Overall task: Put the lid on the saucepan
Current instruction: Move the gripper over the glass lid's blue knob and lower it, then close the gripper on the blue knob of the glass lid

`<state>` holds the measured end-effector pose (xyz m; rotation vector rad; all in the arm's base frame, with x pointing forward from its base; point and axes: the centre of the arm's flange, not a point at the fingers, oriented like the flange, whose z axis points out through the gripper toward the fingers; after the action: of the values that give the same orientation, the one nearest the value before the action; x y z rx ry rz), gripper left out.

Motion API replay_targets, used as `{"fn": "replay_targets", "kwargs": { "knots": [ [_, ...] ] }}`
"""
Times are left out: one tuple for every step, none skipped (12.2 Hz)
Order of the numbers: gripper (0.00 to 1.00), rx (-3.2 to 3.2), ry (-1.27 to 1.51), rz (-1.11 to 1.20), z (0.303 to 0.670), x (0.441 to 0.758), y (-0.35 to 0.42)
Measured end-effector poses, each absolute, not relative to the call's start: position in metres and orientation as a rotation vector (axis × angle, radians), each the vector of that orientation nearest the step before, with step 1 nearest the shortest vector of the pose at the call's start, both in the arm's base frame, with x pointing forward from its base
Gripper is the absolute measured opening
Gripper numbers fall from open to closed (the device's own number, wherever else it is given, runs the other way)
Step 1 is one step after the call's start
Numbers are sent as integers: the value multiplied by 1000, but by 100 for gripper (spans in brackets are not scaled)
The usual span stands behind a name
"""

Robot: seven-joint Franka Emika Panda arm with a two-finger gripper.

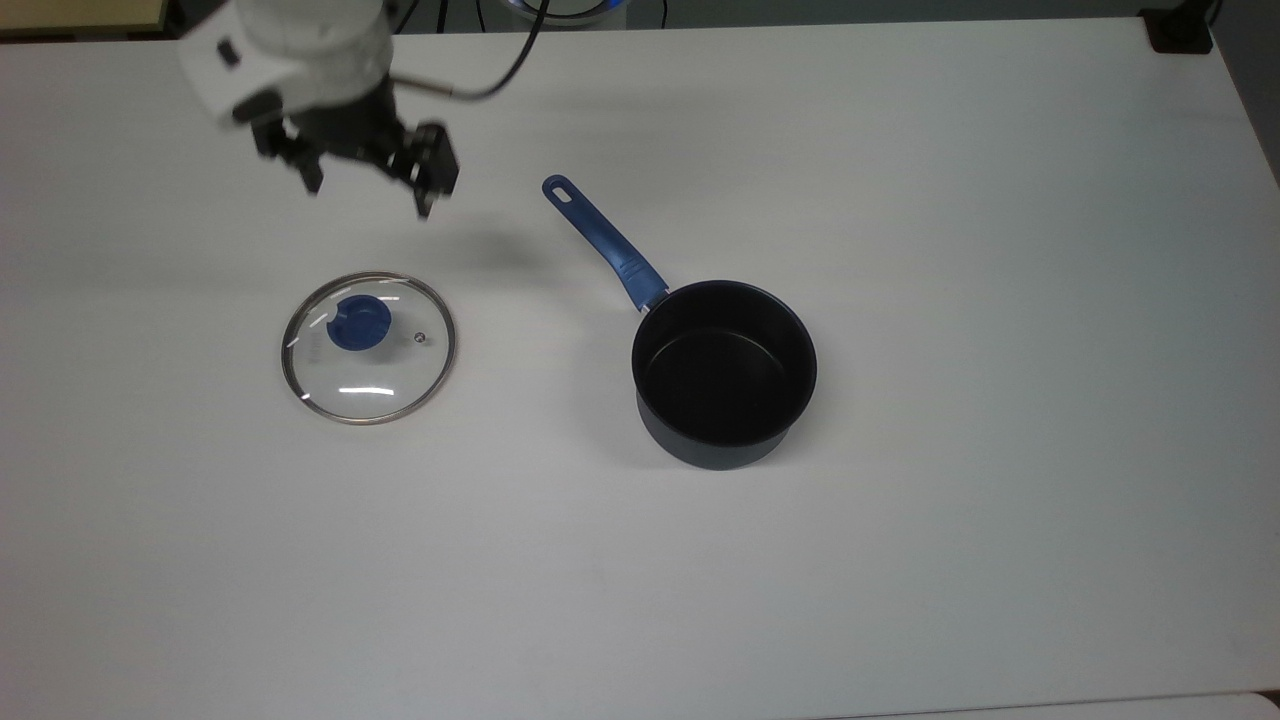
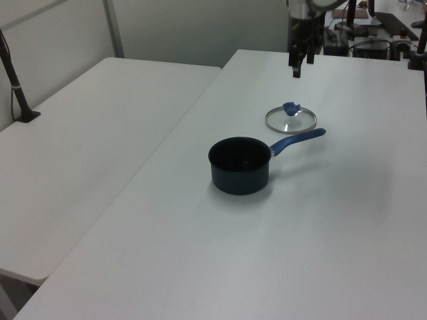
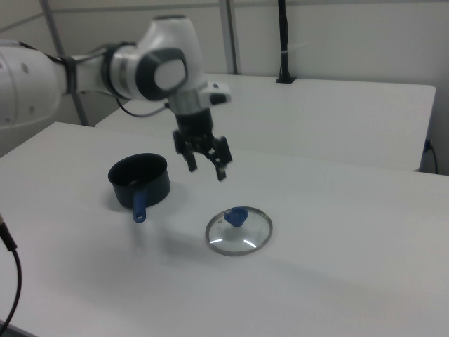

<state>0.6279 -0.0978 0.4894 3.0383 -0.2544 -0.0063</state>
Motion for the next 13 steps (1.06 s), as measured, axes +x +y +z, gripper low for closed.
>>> {"fn": "replay_targets", "kwargs": {
  "knots": [
    [100, 3032, -275, -16, 467, 636, -107],
    [100, 3024, -314, -29, 443, 643, -115],
    [100, 3011, -386, -35, 420, 650, -122],
    [100, 2993, -475, -23, 400, 656, -129],
    [100, 2981, -530, -7, 385, 661, -133],
    [100, 2977, -542, -11, 374, 663, -135],
    [100, 2975, -542, -13, 366, 665, -135],
    [100, 2974, -539, -1, 358, 668, -135],
    [100, 2973, -537, 9, 350, 670, -135],
    [96, 2972, -537, 3, 342, 671, -136],
    [95, 2971, -539, -5, 337, 672, -135],
    [89, 2972, -537, -10, 335, 672, -134],
    [83, 2973, -535, -11, 334, 673, -132]
  ]
}}
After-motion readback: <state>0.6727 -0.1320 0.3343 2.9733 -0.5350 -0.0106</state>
